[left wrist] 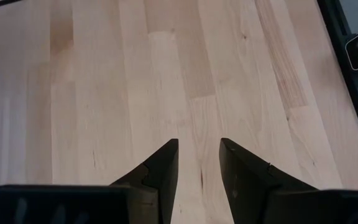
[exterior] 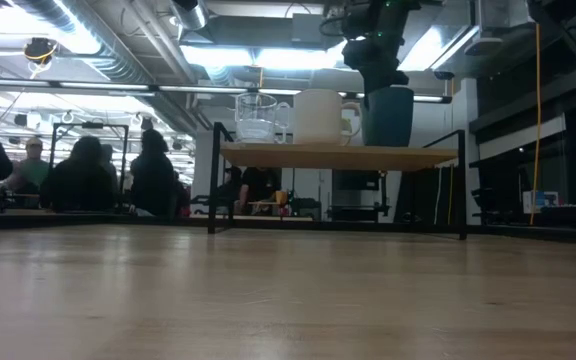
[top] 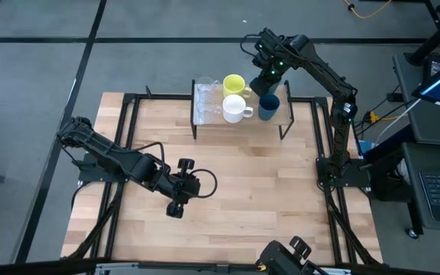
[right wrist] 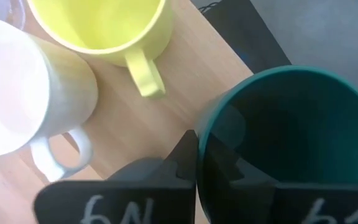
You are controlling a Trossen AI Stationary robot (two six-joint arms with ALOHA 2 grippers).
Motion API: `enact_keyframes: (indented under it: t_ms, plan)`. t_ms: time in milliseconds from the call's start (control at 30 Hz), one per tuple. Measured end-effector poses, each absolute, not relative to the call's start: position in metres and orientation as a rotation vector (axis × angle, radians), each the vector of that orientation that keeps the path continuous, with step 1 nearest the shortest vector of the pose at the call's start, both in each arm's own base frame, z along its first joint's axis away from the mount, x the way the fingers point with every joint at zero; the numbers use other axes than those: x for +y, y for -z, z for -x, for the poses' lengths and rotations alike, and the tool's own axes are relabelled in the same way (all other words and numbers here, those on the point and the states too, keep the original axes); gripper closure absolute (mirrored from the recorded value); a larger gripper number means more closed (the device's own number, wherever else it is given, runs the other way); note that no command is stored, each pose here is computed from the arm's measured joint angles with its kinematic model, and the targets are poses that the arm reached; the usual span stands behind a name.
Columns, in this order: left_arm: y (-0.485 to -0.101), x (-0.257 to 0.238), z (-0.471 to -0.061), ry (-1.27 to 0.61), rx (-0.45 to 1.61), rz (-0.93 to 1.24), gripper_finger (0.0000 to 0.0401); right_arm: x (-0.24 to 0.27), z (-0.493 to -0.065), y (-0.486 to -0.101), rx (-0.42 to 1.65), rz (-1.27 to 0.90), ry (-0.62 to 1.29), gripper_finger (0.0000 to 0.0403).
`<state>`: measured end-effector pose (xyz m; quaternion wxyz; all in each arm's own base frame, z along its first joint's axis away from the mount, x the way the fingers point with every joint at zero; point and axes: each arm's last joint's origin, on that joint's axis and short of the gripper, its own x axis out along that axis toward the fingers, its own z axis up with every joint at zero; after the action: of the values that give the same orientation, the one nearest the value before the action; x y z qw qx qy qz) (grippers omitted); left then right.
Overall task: Stack small to large cups/mugs on shelf
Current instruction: Put the green cup on the shelf
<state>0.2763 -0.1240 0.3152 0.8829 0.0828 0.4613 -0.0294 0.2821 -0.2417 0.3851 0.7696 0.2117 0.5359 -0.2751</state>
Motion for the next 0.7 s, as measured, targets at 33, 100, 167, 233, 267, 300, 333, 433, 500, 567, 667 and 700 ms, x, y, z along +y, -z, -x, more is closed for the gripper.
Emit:
enact_keyframes:
  t_ms: [33, 100, 167, 233, 267, 300, 333, 433, 500, 567, 667, 700]
  plan:
    - [-0.3153, -0.124, -0.2763, 0.061, 0.96, -0.172, 0.029, -0.2409, -0.2831, -0.3848, 1.16, -0.464, 0.599, 0.0393]
    - [-0.3153, -0.124, -0.2763, 0.061, 0.96, -0.172, 0.029, -0.2395, -0.285, -0.3836, 1.162, -0.462, 0.595, 0.0393]
    - [-0.3153, -0.124, -0.2763, 0.061, 0.96, -0.172, 0.029, -0.2388, -0.2852, -0.383, 1.167, -0.47, 0.597, 0.0392]
    - [-0.3153, -0.124, -0.2763, 0.061, 0.96, -0.172, 0.029, -0.2377, -0.2854, -0.3828, 1.169, -0.485, 0.604, 0.0389]
    - [-0.3153, -0.124, -0.2763, 0.061, 0.96, -0.172, 0.029, -0.2374, -0.2854, -0.3827, 1.17, -0.488, 0.606, 0.0387]
    - [-0.3153, -0.124, -0.2763, 0.061, 0.96, -0.172, 0.029, -0.2373, -0.2855, -0.3827, 1.169, -0.489, 0.608, 0.0384]
    - [-0.3153, -0.124, -0.2763, 0.061, 0.96, -0.172, 0.029, -0.2373, -0.2855, -0.3827, 1.169, -0.492, 0.61, 0.0382]
    - [-0.3152, -0.124, -0.2763, 0.061, 0.96, -0.172, 0.029, -0.2369, -0.2849, -0.3825, 1.174, -0.502, 0.615, 0.0373]
    - [-0.3153, -0.124, -0.2763, 0.062, 0.96, -0.172, 0.029, -0.2369, -0.2851, -0.3825, 1.171, -0.51, 0.62, 0.0369]
    - [-0.3153, -0.124, -0.2763, 0.062, 0.96, -0.172, 0.029, -0.237, -0.285, -0.3825, 1.17, -0.514, 0.623, 0.0366]
    - [-0.3153, -0.124, -0.2763, 0.061, 0.96, -0.172, 0.029, -0.237, -0.285, -0.3825, 1.17, -0.512, 0.622, 0.0358]
    - [-0.3153, -0.124, -0.2763, 0.062, 0.96, -0.172, 0.029, -0.237, -0.2849, -0.3825, 1.17, -0.512, 0.622, 0.0354]
